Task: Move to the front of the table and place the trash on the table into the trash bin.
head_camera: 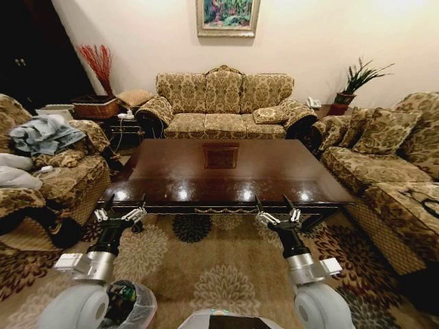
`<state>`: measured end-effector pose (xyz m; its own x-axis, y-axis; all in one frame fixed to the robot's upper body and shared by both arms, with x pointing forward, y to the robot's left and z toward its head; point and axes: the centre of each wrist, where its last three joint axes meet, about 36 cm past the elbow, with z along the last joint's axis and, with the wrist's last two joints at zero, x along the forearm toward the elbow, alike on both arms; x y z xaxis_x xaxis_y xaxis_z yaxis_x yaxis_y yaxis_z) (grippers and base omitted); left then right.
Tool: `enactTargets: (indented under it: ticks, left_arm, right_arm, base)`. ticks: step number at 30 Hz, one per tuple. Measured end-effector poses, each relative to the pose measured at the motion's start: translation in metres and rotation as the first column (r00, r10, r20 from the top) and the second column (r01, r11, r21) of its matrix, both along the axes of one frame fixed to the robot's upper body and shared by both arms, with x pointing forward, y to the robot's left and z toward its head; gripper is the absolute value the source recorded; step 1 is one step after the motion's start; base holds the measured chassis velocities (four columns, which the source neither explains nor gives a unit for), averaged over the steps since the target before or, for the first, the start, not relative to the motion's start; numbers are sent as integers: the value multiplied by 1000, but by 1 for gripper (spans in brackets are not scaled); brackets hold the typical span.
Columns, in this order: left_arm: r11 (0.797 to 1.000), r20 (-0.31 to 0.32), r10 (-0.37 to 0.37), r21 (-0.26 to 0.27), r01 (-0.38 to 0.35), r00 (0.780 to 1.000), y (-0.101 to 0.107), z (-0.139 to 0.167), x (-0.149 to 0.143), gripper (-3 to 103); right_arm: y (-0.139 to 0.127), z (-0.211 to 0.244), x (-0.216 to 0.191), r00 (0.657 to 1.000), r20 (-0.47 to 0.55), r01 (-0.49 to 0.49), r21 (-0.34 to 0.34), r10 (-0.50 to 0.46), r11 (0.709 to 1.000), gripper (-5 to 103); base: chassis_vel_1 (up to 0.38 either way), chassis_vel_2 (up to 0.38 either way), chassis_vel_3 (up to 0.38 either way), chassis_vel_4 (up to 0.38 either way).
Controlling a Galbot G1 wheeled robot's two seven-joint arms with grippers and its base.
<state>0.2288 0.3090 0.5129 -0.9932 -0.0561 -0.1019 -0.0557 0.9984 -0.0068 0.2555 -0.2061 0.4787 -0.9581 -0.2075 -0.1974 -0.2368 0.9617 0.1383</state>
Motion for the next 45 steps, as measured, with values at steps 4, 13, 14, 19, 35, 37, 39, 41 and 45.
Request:
enactTargets:
  ticks: [4, 13, 14, 19, 35, 37, 39, 41, 45]
  left_arm:
    - [1000, 0, 1, 0, -1, 1000, 0, 0, 0, 100]
    - [1000, 1, 3, -1, -3, 1000, 0, -1, 0, 100]
    - [1000, 1, 3, -1, -3, 1000, 1, -1, 0, 100]
    - [1000, 1, 3, -2, -3, 1000, 1, -1, 0, 100]
    - [1000, 1, 4, -2, -4, 1000, 1, -1, 0, 100]
    - [1000, 1, 4, -2, -4, 1000, 1, -1, 0, 100]
    - [1000, 1, 4, -2, -4, 1000, 1, -1, 0, 100]
    - [1000, 1, 4, -2, -4, 1000, 1, -1, 0, 100]
    - [1000, 1, 4, -2, -4, 1000, 1, -1, 0, 100]
  right_arm:
    - [0, 0, 0, 1000, 0, 0, 0, 0, 1000, 100]
    - [0, 0, 0, 1000, 0, 0, 1, 0, 1000, 100]
    - [0, 0, 0, 1000, 0, 0, 2, 0, 1000, 100]
    - [0, 0, 0, 1000, 1, 1, 2, -1, 1000, 100]
    - [0, 0, 0, 1000, 0, 1, 3, -1, 1000, 100]
    - [0, 0, 0, 1000, 0, 1, 4, -1, 1000, 100]
    - [0, 0, 0, 1000, -1, 2, 4, -2, 1000, 100]
    - [0, 0, 0, 1000, 0, 2, 4, -2, 1000, 100]
    - [0, 0, 0, 1000, 0, 2, 4, -2, 1000, 100]
  base:
    - [0, 0, 0, 0]
    - [40, -37, -32, 41]
    - [130, -144, -105, 127]
    - [182, -195, -195, 185]
    - [300, -304, -291, 290]
    - [161, -190, -215, 127]
    - [132, -79, -100, 117]
    - [47, -16, -60, 107]
    - [-7, 14, 31, -13]
